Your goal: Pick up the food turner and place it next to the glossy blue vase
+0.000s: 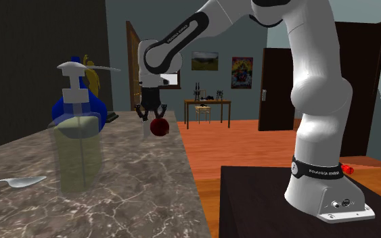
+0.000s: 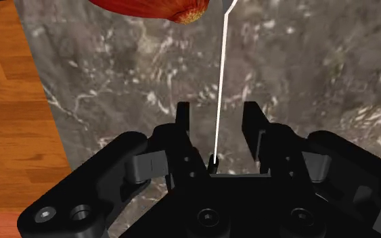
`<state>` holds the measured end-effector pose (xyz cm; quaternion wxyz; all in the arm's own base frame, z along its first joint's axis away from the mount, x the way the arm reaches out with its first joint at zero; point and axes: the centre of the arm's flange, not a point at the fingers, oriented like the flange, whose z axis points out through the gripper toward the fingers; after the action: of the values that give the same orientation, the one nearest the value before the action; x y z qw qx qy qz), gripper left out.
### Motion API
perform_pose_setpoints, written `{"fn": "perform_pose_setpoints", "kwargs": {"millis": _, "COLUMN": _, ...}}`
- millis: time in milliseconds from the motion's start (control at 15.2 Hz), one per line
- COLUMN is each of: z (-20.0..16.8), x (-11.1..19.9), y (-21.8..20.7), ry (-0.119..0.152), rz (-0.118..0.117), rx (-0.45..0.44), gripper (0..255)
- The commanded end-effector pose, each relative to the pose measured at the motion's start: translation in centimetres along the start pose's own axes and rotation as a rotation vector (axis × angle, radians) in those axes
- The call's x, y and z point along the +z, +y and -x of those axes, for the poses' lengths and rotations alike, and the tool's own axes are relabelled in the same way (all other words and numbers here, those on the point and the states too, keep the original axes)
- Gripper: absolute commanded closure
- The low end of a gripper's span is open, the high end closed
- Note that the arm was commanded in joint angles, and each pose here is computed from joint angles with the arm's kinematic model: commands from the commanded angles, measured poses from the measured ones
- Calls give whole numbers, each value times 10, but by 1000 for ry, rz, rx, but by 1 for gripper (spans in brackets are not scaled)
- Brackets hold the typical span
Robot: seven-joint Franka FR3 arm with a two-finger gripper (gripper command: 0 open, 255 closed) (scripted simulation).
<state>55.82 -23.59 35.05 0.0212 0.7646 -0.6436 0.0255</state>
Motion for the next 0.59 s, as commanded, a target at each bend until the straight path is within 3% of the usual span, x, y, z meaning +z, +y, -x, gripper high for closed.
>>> {"fn": "perform_pose_setpoints", "kwargs": {"millis": 0, "z": 0, "x": 0, "y": 0, "ry": 0, "rz": 0, "rx": 0, "gripper": 0}}
{"fn": "perform_pose_setpoints", "kwargs": {"millis": 264, "z": 0, "x": 0, "y": 0, "ry": 0, "rz": 0, "rx": 0, "gripper": 0}}
{"fn": "perform_pose_setpoints", "kwargs": {"millis": 528, "z": 0, "x": -50, "y": 0, "ry": 0, "rz": 0, "rx": 0, "gripper": 0}}
